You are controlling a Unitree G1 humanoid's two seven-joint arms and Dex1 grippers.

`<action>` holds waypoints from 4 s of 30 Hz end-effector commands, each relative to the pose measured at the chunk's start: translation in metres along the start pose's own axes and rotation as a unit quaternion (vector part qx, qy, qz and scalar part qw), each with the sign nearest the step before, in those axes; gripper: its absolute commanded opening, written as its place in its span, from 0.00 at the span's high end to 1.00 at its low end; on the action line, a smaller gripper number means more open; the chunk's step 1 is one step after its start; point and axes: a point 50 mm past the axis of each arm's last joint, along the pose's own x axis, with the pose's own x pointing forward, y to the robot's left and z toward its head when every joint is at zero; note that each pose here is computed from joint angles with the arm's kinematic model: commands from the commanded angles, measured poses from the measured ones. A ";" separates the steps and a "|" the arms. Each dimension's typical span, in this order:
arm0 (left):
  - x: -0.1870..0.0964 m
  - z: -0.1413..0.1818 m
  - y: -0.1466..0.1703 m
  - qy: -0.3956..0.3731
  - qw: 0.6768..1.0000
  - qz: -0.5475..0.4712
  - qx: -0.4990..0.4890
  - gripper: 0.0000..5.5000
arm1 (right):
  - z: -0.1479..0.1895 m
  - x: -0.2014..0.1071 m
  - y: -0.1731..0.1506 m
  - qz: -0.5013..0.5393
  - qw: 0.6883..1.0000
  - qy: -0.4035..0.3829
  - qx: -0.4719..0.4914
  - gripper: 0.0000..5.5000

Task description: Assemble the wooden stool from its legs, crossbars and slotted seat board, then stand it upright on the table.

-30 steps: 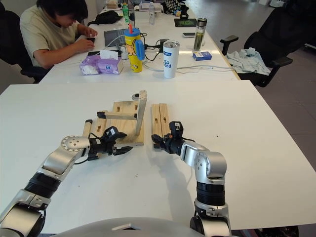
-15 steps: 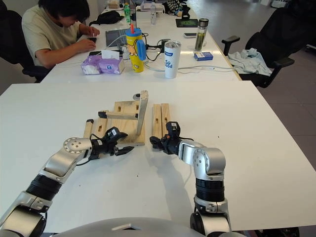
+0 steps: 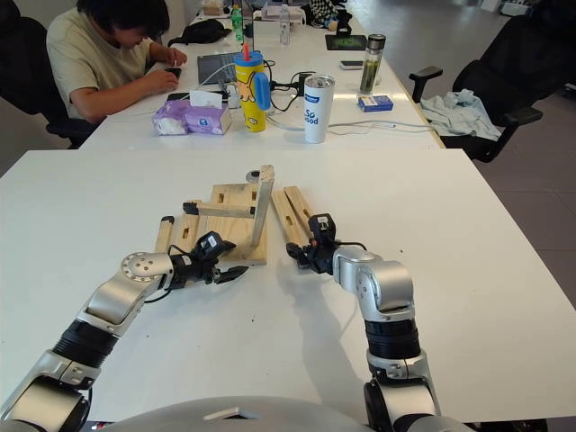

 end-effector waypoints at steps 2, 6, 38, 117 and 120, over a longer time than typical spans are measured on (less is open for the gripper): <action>0.015 -0.059 -0.048 0.129 0.985 -0.084 -0.081 0.36 | -0.013 0.020 -0.007 -0.044 0.998 0.014 -0.029 0.38; 0.018 -0.058 -0.051 0.131 0.985 -0.089 -0.069 0.36 | -0.018 0.032 -0.009 -0.060 0.998 0.014 -0.034 0.38; 0.011 -0.014 -0.032 0.009 0.998 -0.054 0.039 0.36 | 0.052 0.001 -0.040 -0.065 0.947 -0.313 0.032 0.63; -0.168 0.050 0.017 -0.304 0.888 -0.114 -0.325 0.62 | -0.014 -0.072 0.009 0.432 0.891 -0.142 0.010 0.28; -0.175 0.045 0.030 -0.285 0.904 -0.085 -0.306 0.62 | -0.026 -0.046 0.015 0.376 0.917 -0.133 0.002 0.28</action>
